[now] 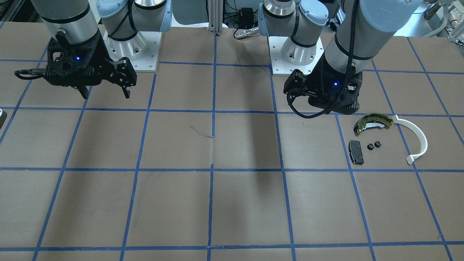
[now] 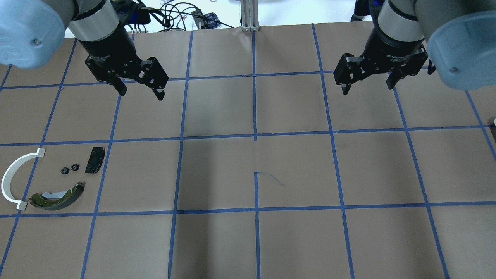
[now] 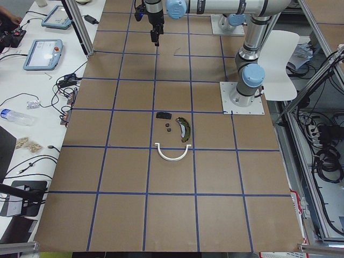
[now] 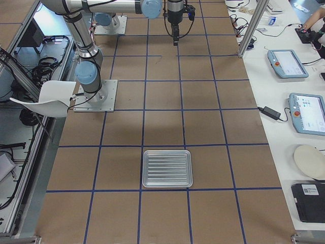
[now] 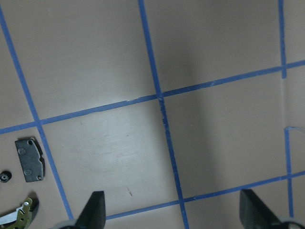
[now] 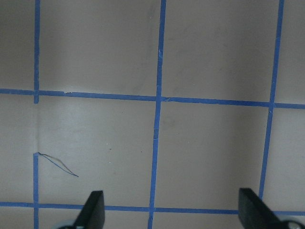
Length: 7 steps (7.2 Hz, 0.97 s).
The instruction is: Place bearing gear from tray to pile
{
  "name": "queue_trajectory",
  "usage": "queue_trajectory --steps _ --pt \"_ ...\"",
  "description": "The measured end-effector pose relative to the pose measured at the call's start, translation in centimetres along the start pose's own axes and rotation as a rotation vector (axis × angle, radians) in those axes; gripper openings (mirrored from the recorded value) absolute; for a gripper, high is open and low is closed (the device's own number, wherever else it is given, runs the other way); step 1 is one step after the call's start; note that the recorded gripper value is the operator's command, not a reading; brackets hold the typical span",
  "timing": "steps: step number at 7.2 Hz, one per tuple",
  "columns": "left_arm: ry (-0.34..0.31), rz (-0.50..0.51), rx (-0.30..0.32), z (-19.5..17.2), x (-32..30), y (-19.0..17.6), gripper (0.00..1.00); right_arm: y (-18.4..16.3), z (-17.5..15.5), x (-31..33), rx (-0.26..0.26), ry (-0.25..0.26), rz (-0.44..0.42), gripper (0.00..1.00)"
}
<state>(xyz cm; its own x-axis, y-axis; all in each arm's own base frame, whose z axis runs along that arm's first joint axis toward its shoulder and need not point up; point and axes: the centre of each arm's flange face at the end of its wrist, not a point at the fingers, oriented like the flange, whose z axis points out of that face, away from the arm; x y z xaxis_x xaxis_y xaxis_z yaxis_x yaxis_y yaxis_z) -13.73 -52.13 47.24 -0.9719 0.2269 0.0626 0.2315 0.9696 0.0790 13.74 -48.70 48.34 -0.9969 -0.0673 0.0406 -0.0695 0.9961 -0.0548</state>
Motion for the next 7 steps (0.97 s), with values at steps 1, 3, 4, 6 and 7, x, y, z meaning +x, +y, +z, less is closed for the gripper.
queue_trajectory --steps 1,3,4,6,7 --pt "-0.001 0.002 -0.003 -0.07 0.28 0.49 1.0 -0.01 0.07 0.04 -0.001 0.001 -0.002 1.0" --pt "0.0 0.001 -0.012 0.07 0.37 0.85 1.0 -0.02 0.34 0.03 -0.004 -0.001 0.001 1.0" --pt "0.0 0.001 -0.016 -0.01 0.42 1.04 1.0 -0.02 0.4 0.07 -0.004 0.001 -0.004 1.0" --pt "0.0 0.001 -0.022 -0.05 0.46 1.25 1.0 0.03 0.42 0.04 -0.003 0.003 -0.008 1.0" --pt "0.0 -0.001 -0.023 -0.02 0.33 1.23 1.0 0.07 0.38 0.05 -0.003 0.003 -0.008 1.0"
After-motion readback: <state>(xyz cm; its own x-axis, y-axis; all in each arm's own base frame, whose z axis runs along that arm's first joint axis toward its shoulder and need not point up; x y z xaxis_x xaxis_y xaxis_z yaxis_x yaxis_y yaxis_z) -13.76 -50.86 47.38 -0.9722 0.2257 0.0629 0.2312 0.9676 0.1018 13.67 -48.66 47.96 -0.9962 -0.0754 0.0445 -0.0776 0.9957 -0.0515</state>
